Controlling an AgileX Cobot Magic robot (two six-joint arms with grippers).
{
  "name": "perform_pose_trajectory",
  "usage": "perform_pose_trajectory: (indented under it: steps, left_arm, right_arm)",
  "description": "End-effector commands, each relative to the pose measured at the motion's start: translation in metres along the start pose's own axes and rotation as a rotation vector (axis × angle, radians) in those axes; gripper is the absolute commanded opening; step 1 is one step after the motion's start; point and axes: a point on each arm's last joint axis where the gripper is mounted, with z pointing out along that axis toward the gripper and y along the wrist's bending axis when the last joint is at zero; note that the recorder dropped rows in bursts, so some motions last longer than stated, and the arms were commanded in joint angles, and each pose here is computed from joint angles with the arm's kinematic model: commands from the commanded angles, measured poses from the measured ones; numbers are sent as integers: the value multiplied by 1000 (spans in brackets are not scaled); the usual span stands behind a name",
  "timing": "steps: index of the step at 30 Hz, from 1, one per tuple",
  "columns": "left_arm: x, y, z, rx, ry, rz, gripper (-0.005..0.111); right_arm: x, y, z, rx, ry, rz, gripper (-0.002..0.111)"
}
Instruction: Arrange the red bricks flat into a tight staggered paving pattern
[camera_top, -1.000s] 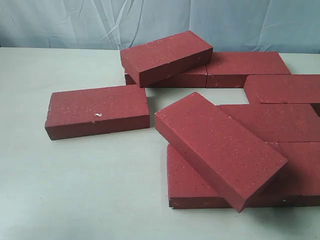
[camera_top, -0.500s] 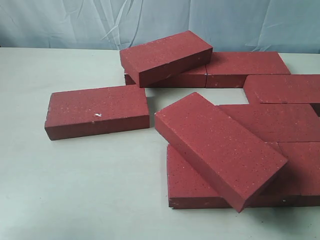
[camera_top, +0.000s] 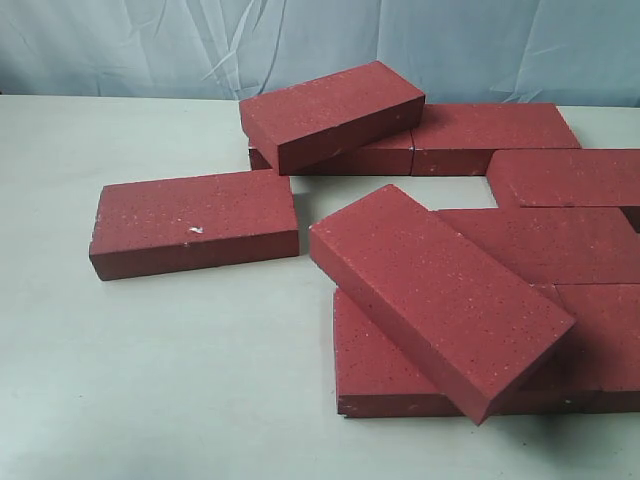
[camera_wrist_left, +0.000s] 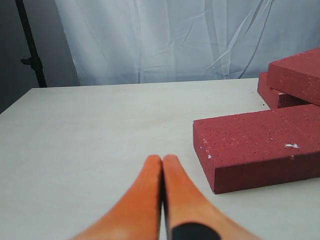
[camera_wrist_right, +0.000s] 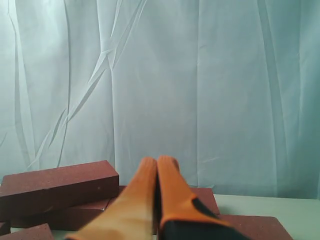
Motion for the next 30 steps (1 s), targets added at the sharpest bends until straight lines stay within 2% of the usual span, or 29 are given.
perform_pose_trajectory:
  steps: [1, 10, 17, 23, 30]
  left_arm:
    - [1, 0, 0, 1, 1, 0, 0]
    - [1, 0, 0, 1, 1, 0, 0]
    - [1, 0, 0, 1, 1, 0, 0]
    - [1, 0, 0, 1, 1, 0, 0]
    - [1, 0, 0, 1, 1, 0, 0]
  right_arm:
    - [-2, 0, -1, 1, -25, -5, -1]
    - [-3, 0, -1, 6, 34, -5, -1]
    - [-41, -1, -4, 19, 93, -4, -1]
    - [-74, 0, 3, 20, 257, 84, -1]
    - [-109, 1, 15, 14, 127, 84, -1]
